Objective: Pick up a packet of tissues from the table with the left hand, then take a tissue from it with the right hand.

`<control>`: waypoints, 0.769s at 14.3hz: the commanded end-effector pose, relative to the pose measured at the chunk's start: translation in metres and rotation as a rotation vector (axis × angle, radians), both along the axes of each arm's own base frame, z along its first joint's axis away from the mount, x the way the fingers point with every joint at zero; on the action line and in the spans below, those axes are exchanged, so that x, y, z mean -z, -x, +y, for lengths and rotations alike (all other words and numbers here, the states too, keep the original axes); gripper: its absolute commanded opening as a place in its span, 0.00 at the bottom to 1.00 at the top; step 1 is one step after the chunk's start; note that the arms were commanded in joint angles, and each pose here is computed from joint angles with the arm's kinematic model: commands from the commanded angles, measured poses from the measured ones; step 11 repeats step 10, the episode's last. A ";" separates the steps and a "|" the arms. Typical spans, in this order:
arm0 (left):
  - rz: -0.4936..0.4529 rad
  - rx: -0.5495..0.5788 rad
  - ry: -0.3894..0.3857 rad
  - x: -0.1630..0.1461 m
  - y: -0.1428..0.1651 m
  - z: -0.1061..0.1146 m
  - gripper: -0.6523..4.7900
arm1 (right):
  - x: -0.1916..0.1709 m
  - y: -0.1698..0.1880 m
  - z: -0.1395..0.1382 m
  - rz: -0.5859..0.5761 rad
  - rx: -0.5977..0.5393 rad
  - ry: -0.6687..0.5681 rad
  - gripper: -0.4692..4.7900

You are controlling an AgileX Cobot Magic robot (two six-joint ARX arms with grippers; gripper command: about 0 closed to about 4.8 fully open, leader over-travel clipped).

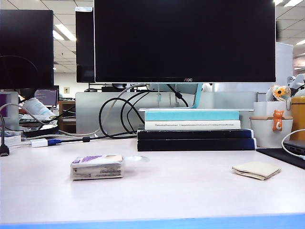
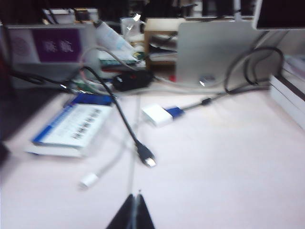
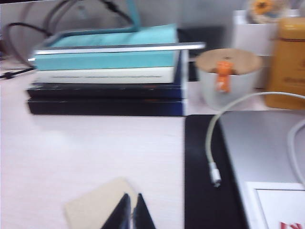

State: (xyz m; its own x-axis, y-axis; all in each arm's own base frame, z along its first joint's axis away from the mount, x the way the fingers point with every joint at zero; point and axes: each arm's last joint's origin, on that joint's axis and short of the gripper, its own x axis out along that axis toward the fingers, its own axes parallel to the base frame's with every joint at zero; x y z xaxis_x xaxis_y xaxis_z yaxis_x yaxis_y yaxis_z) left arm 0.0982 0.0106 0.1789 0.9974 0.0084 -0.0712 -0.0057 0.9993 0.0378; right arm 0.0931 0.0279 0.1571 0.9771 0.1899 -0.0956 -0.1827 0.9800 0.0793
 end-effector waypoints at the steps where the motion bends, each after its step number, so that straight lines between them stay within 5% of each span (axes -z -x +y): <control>1: 0.049 0.088 0.012 0.019 -0.002 -0.002 0.12 | 0.002 0.000 0.001 -0.005 -0.013 -0.013 0.20; 11: 0.095 0.085 0.031 0.025 -0.002 -0.002 0.12 | 0.002 -0.001 0.000 -0.006 0.014 -0.013 0.20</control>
